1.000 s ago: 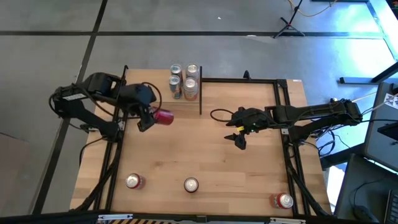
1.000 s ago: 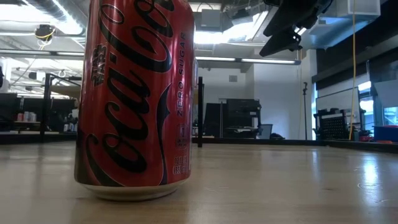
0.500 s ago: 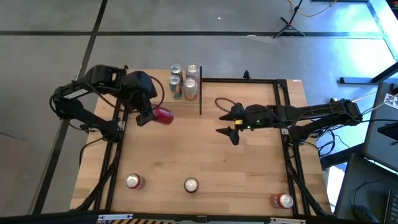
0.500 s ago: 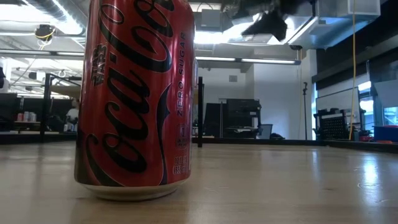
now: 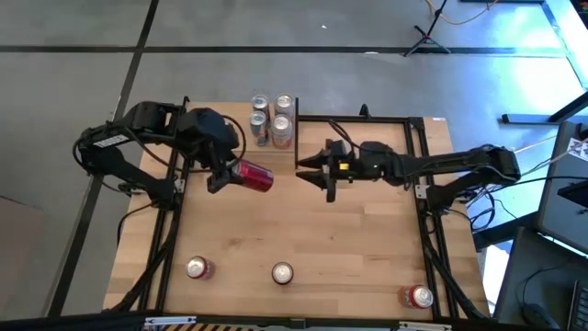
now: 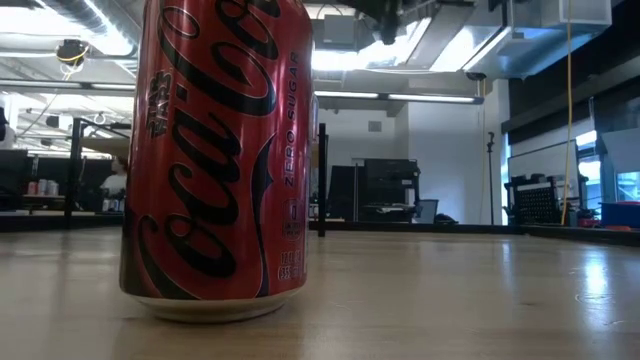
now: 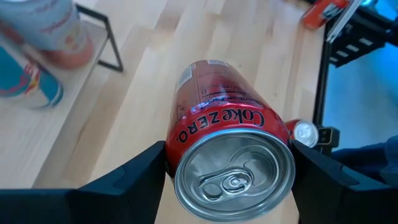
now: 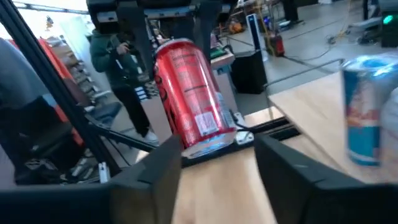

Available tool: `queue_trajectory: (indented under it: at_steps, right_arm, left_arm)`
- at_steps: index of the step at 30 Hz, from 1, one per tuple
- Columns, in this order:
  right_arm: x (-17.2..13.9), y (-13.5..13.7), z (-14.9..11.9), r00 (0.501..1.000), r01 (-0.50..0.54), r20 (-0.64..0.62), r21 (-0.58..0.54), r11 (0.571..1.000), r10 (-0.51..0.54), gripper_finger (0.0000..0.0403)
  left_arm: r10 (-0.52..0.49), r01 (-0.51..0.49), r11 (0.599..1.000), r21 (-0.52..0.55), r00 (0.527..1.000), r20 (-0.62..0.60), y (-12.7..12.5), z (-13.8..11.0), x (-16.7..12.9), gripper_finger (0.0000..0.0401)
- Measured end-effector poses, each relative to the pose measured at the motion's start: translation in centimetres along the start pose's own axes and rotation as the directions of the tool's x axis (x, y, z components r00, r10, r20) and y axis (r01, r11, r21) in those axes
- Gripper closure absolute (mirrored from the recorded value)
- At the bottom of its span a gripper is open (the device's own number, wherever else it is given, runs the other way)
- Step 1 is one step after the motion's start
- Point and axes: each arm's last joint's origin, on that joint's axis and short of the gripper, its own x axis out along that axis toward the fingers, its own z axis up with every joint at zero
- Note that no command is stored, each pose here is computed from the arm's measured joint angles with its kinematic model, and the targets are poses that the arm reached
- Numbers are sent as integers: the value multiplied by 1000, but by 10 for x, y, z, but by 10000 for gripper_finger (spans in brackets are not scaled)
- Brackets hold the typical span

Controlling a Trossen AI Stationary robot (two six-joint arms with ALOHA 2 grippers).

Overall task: Place canned beverage on shelf
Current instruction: Put the top red soda can on the shelf

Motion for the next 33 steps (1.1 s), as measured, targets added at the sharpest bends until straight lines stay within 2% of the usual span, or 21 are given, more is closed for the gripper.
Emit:
queue_trajectory:
  at_steps: [6,11,18,25,33]
  right_arm:
    - [17,-3,-8,997,-31,66,8,999,31,320]
    - [27,-5,-11,997,-33,67,9,999,32,363]
    - [42,-4,-11,997,-57,55,8,998,57,371]
    - [50,-7,-23,998,-65,14,16,998,65,370]
    - [50,-7,-22,998,-63,19,37,997,62,370]
  left_arm:
    - [-35,34,999,14,997,73,-5,6,0,138]
    - [-48,46,999,17,993,107,-7,10,-1,138]
    - [-53,52,998,18,991,121,-7,11,-1,138]
    - [-31,28,999,16,984,175,-7,15,-2,138]
    - [-17,15,1000,8,965,261,-8,23,-3,138]
